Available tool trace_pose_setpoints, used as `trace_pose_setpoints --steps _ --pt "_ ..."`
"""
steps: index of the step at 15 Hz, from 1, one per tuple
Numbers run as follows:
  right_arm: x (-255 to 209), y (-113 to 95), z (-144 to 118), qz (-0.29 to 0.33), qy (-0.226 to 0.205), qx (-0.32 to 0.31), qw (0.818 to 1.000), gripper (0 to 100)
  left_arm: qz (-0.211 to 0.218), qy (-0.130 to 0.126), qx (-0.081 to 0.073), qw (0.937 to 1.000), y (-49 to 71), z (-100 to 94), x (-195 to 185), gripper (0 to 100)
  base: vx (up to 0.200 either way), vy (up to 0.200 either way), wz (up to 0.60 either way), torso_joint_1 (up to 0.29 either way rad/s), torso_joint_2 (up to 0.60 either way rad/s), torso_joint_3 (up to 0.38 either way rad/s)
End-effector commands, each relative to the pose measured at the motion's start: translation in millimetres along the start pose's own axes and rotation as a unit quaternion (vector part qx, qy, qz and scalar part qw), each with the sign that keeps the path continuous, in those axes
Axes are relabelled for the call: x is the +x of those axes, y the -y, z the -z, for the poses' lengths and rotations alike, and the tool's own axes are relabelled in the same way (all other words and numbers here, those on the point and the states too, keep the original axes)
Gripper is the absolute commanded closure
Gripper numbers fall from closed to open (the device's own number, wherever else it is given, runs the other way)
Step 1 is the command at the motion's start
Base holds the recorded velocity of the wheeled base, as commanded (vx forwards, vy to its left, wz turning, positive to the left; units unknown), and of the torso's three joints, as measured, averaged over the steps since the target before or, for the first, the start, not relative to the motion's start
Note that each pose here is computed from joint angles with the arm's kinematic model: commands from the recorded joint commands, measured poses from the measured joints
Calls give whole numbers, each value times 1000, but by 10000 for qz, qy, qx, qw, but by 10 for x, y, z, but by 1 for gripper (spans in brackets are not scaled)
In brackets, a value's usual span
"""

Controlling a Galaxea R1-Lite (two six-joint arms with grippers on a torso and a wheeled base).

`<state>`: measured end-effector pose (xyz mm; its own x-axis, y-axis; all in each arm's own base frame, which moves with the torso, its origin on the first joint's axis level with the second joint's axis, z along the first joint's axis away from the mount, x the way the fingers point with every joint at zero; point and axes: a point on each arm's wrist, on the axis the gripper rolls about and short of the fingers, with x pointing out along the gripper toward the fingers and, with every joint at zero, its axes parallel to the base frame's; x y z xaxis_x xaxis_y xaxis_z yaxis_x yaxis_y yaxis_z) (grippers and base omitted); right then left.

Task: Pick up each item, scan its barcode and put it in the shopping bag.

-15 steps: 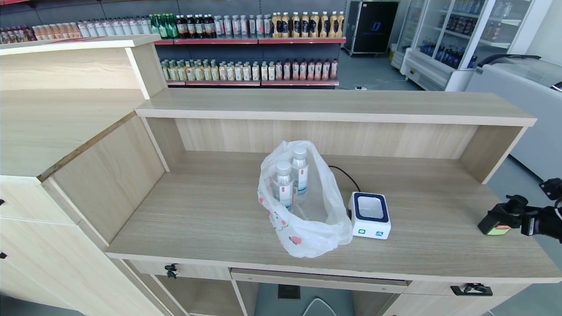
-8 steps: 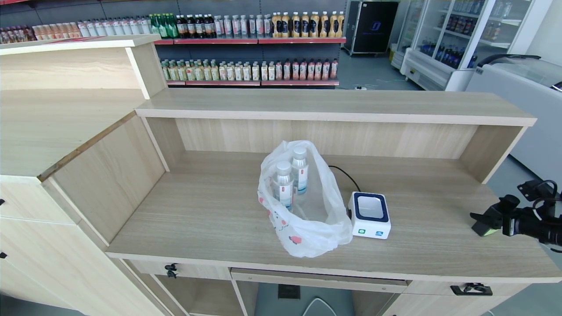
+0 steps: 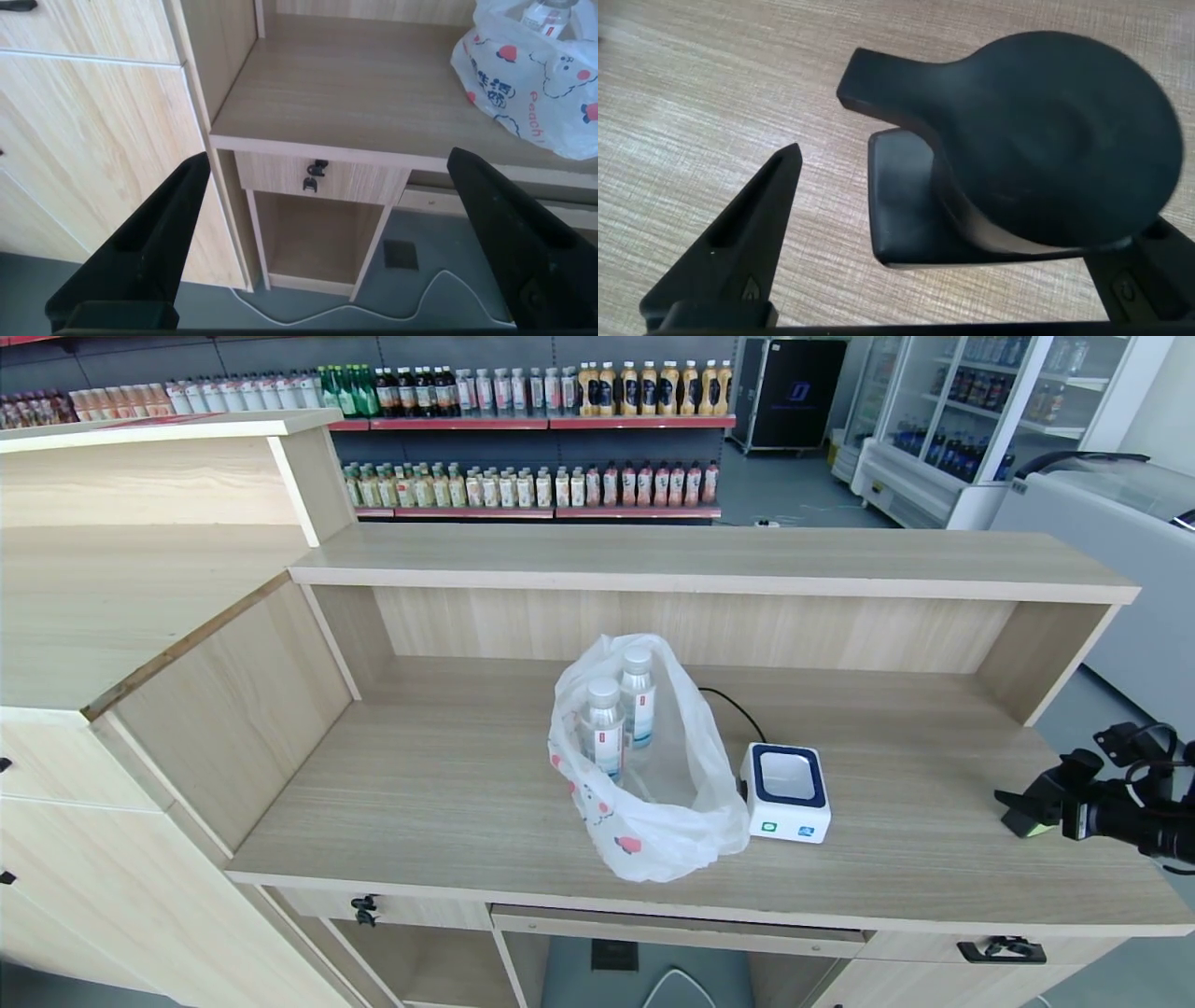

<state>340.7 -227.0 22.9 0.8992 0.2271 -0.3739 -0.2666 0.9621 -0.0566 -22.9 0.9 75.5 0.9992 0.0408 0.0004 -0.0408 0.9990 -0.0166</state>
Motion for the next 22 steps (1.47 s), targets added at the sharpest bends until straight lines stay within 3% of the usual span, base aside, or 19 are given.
trace_pose_setpoints --steps 1,3,4,9,11,12,15,16,18,20,21,22 --pt "13 -10 -3 -19 0 -7 10000 0 -3 -2 -1 10000 0 0 0 0 0 0 0 0 0 0" --pt "35 -30 -14 -52 7 -35 10000 0 -3 -2 -1 10000 0 0 0 0 0 0 0 0 0 0" --pt "45 -35 -20 -49 42 -78 9999 100 -3 -2 -1 10000 0 0 0 0 0 0 0 0 0 0" --pt "89 -93 -22 -82 85 -171 9998 100 -3 -2 -1 10000 0 0 0 0 0 0 0 0 0 0" --pt "33 -126 -134 -39 214 -326 9992 100 -3 -2 -1 10000 0 0 0 0 0 0 0 0 0 0" --pt "-28 -179 -294 -4 386 -519 9979 100 -3 -2 -1 10000 0 0 0 0 0 0 0 0 0 0" --pt "-401 -595 -973 -33 1138 -1351 9843 100 -3 -2 -1 10000 0 0 0 0 0 0 0 0 0 0" --pt "-574 -797 -1201 -143 1606 -1828 9698 100 -3 -2 -1 10000 0 0 0 0 0 0 0 0 0 0" --pt "-918 -1401 -1618 -651 2866 -3134 9030 100 -3 -2 -1 10000 0 0 0 0 0 0 0 0 0 0" --pt "-1003 -1759 -1813 -1182 3667 -3847 8388 100 -3 -2 -1 10000 0 0 0 0 0 0 0 0 0 0" --pt "-1017 -2005 -1947 -1448 4175 -4169 7943 100 -3 6 -2 10000 0 -2 0 0 0 0 0 0 0 0" --pt "-995 -2140 -2000 -1650 4352 -4201 7790 100 -3 -2 -1 10000 0 0 0 0 0 0 0 0 0 0"
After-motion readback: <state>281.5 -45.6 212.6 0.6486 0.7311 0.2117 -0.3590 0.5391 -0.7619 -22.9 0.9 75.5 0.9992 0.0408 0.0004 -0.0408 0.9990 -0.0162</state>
